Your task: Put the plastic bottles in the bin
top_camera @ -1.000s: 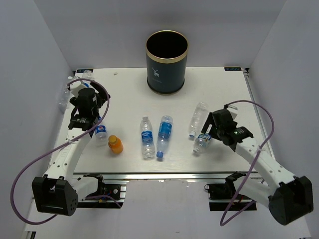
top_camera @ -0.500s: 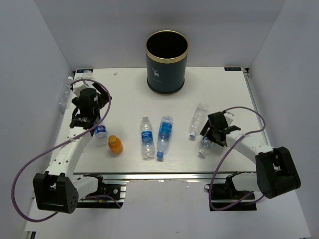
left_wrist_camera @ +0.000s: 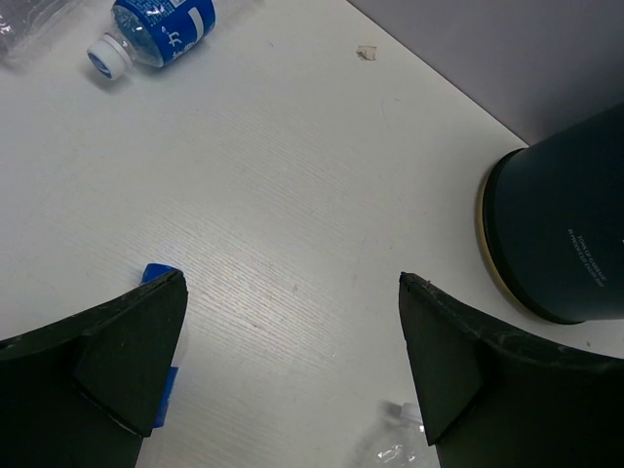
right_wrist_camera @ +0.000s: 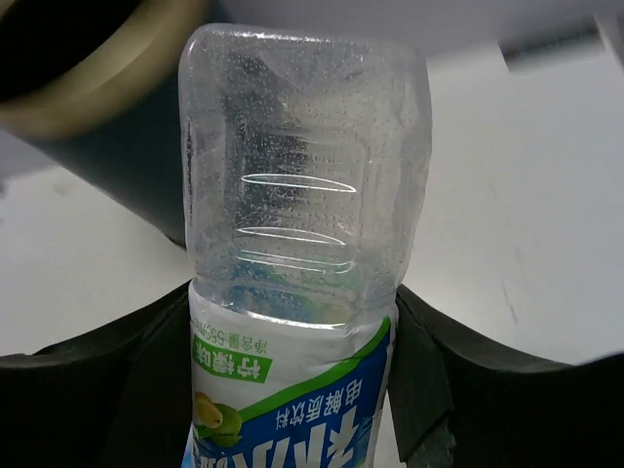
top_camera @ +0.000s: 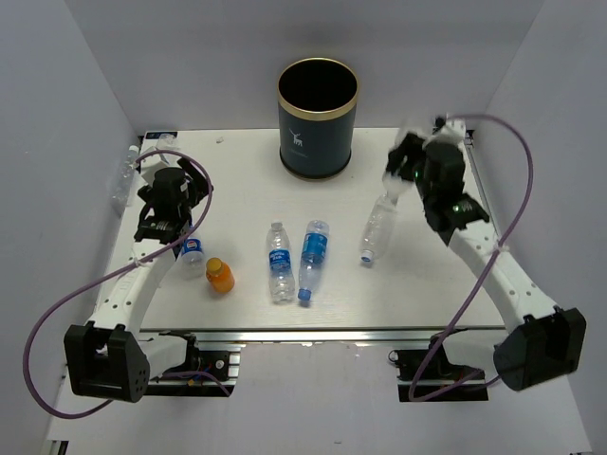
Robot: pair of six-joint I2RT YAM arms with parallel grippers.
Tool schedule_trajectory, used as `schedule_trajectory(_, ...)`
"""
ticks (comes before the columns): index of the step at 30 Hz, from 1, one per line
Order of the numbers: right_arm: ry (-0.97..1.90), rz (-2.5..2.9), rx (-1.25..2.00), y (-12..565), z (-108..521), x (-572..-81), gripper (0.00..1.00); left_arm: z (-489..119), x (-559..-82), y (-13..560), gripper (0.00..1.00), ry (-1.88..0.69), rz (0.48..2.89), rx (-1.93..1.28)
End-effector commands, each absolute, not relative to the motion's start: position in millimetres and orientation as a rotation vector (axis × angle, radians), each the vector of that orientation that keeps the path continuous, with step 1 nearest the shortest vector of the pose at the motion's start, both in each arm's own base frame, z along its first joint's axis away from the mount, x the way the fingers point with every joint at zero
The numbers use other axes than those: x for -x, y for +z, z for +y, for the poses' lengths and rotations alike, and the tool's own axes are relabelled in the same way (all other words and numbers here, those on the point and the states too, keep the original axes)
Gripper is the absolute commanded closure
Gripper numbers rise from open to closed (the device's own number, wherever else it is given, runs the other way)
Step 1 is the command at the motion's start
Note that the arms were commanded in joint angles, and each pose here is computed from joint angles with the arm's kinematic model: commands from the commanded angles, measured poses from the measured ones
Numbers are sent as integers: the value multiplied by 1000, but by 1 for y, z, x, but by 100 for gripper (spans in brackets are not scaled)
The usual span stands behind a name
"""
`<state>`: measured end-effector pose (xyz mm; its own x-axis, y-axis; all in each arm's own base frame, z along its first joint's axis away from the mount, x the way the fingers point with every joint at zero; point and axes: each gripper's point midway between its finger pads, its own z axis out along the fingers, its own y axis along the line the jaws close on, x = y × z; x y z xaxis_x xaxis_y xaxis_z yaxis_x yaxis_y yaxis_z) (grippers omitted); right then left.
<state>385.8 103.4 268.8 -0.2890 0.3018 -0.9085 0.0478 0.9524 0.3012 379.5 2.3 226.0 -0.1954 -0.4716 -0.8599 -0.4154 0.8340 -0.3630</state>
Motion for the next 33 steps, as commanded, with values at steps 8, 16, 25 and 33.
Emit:
schedule_trajectory(8, 467, 1110, 332, 485, 236, -542, 44, 6, -376, 221, 2, -40, 1834, 704)
schedule_trajectory(16, 464, 805, 270, 511, 284, -595, 20, 4, -377, 217, 2, -54, 1857, 704)
schedule_trajectory(25, 389, 815, 316, 537, 284, -573, 11, 5, -377, 217, 2, -51, 1854, 717)
schedule_trajectory(33, 464, 1000, 361, 554, 271, -525, 11, 11, -368, 223, 2, -32, 1836, 759)
